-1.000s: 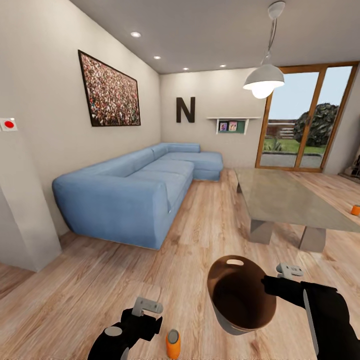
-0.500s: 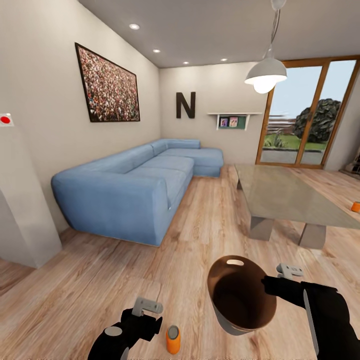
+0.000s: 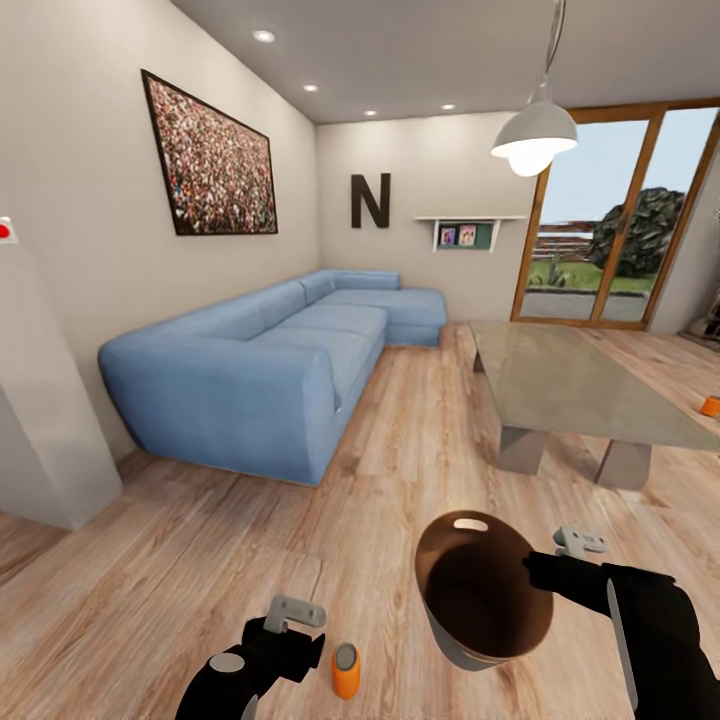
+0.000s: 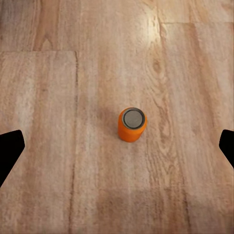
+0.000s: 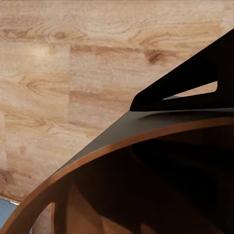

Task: Put the three can of soda from the living room inside the tash can in the kitchen.

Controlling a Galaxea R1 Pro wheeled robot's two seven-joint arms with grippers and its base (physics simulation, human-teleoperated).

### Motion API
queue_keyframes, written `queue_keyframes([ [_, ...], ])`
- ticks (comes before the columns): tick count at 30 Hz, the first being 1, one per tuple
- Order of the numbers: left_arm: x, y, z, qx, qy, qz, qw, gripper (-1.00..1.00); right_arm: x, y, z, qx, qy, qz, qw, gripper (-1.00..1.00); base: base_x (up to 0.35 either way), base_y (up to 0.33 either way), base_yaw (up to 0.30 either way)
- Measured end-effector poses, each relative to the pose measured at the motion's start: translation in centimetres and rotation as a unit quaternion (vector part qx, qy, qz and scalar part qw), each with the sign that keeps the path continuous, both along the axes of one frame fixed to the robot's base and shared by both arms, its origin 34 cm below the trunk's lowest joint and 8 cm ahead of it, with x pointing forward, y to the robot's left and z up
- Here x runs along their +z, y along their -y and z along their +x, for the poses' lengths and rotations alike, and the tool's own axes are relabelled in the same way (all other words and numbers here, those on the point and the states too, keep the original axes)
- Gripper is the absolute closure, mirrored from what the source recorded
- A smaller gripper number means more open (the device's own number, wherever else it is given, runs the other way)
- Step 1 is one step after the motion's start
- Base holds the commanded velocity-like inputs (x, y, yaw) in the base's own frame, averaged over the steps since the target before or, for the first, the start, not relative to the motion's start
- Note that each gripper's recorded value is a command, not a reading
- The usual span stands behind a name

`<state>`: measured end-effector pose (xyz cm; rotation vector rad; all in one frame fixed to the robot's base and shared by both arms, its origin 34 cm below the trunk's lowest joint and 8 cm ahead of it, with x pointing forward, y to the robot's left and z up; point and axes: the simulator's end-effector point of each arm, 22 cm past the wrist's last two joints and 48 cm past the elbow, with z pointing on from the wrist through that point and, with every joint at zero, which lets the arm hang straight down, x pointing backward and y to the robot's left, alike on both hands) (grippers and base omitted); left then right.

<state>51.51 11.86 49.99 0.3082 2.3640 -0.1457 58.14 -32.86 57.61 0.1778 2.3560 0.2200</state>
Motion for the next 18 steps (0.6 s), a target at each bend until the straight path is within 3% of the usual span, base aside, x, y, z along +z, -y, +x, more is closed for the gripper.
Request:
queue_keyframes([
  [18, -1.1, 0.0, -0.2, 0.000, -0.014, 0.000, 0.9999, -1.00, -1.4, 0.6, -0.1, -0.008, -0.016, -0.010, 0.9998, 1.00, 0.000, 0.000, -0.138],
])
